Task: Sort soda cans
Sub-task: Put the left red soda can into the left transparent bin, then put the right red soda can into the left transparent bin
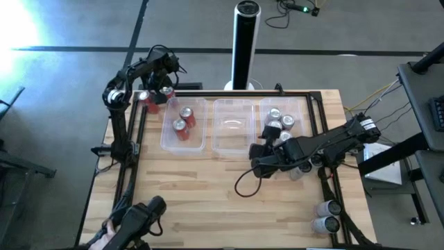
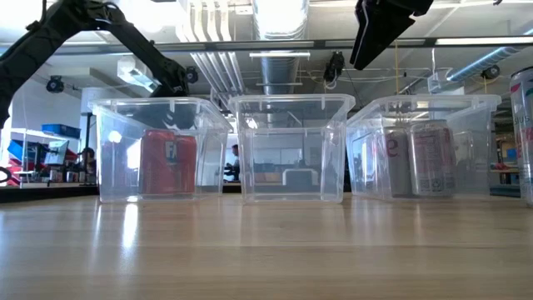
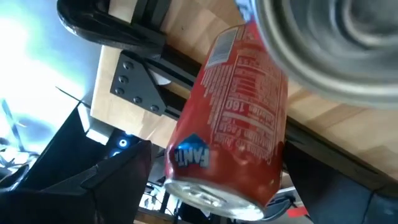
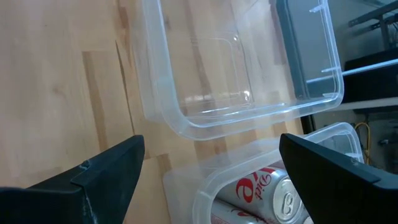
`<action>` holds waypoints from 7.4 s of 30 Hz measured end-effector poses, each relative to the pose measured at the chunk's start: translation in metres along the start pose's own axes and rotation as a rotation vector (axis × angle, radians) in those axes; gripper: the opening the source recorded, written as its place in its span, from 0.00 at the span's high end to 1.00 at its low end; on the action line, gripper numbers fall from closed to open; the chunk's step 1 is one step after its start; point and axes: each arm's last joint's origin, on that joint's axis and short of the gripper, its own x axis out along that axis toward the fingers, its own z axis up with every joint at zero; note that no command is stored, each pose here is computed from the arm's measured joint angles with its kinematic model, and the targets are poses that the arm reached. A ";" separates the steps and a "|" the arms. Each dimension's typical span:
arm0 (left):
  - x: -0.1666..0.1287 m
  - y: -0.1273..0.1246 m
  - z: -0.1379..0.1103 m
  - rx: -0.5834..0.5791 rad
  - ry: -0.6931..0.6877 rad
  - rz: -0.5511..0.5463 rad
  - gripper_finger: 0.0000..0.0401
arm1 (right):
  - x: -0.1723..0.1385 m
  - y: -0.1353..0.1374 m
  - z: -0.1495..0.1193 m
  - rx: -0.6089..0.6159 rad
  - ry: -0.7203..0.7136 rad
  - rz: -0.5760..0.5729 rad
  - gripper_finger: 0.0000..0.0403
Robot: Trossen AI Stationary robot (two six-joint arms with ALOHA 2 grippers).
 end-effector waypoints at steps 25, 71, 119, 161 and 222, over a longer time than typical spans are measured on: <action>0.011 0.000 0.010 0.059 0.070 0.033 0.19 | -0.008 -0.012 -0.006 -0.119 0.015 -0.007 0.09; -0.021 -0.008 0.007 -0.099 -0.063 0.014 0.29 | -0.031 -0.047 -0.027 0.013 -0.068 -0.046 0.09; -0.024 0.001 -0.029 -0.676 -0.123 -0.312 0.16 | -0.030 -0.056 -0.037 -0.117 -0.059 -0.062 0.09; -0.035 0.001 0.002 -0.701 -0.392 -0.311 0.16 | -0.028 -0.064 -0.048 -0.028 -0.102 -0.050 0.09; -0.117 0.002 -0.053 -0.610 -0.722 -0.210 0.29 | -0.035 -0.070 -0.049 -0.053 -0.127 -0.060 0.09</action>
